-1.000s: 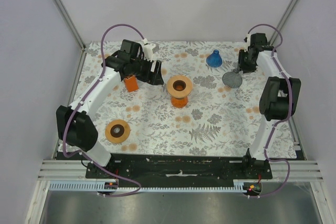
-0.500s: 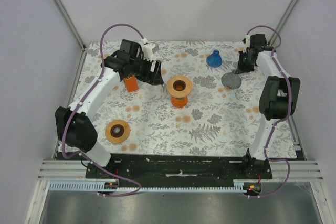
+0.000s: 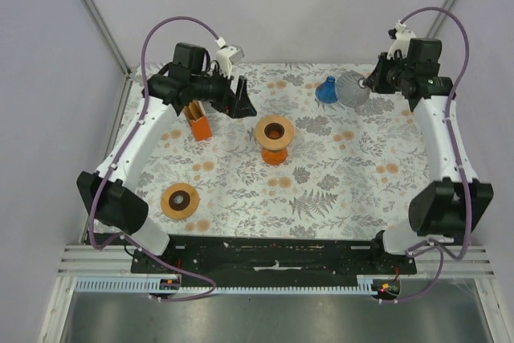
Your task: Place the coffee filter in the dripper
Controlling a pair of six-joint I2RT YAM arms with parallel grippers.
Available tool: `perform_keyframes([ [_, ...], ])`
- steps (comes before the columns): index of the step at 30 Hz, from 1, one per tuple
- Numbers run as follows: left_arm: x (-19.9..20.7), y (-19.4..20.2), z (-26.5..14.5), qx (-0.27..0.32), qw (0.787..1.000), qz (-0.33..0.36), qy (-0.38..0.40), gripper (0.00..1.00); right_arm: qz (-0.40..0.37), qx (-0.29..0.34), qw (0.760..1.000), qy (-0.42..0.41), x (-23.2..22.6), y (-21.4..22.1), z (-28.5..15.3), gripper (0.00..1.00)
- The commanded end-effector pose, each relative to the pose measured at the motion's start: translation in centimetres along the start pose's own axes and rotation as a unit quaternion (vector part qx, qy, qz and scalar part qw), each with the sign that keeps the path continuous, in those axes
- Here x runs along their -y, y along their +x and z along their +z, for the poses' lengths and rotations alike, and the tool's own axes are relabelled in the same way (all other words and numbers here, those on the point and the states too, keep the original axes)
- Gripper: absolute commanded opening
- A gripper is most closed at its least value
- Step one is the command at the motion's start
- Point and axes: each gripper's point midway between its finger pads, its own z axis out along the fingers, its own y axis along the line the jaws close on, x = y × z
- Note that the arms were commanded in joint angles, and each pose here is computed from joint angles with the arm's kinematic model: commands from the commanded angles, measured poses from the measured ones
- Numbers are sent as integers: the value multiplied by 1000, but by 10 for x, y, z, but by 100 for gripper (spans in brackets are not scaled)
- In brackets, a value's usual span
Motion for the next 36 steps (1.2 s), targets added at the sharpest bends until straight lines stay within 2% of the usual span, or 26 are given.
perform_keyframes([
  [1,43,-44,-25,56,995,40,72,89,-79,140,981,-112,-83,-55,-66,0],
  [5,65,-62,-35,73,990,25,117,90,-153,195,943,-221,-161,-57,-107,0],
  [9,85,-73,-42,88,983,10,164,92,-201,218,902,-313,-217,-50,-139,0],
  [17,108,-83,-50,104,967,-22,232,92,-232,237,859,-389,-259,-44,-171,0],
  [22,108,-86,-45,104,964,-35,242,86,-241,240,836,-430,-275,-39,-183,0],
  [23,110,-86,-45,103,962,-37,250,82,-242,242,832,-437,-278,-39,-186,0],
  [24,113,-86,-45,103,960,-37,257,73,-242,243,830,-440,-280,-39,-186,0],
  [28,125,-85,-48,99,951,-33,291,27,-237,235,832,-443,-282,-38,-176,0],
  [30,127,-83,-48,96,949,-33,298,7,-235,227,834,-444,-282,-35,-170,0],
  [31,127,-82,-48,95,949,-32,299,2,-236,226,836,-441,-281,-34,-167,0],
  [34,126,-76,-48,91,950,-25,296,2,-236,220,848,-420,-274,-30,-151,0],
  [35,124,-74,-47,90,953,-22,290,2,-234,215,854,-411,-270,-29,-146,6],
  [36,121,-71,-45,87,956,-16,279,2,-233,209,861,-401,-267,-26,-141,18],
])
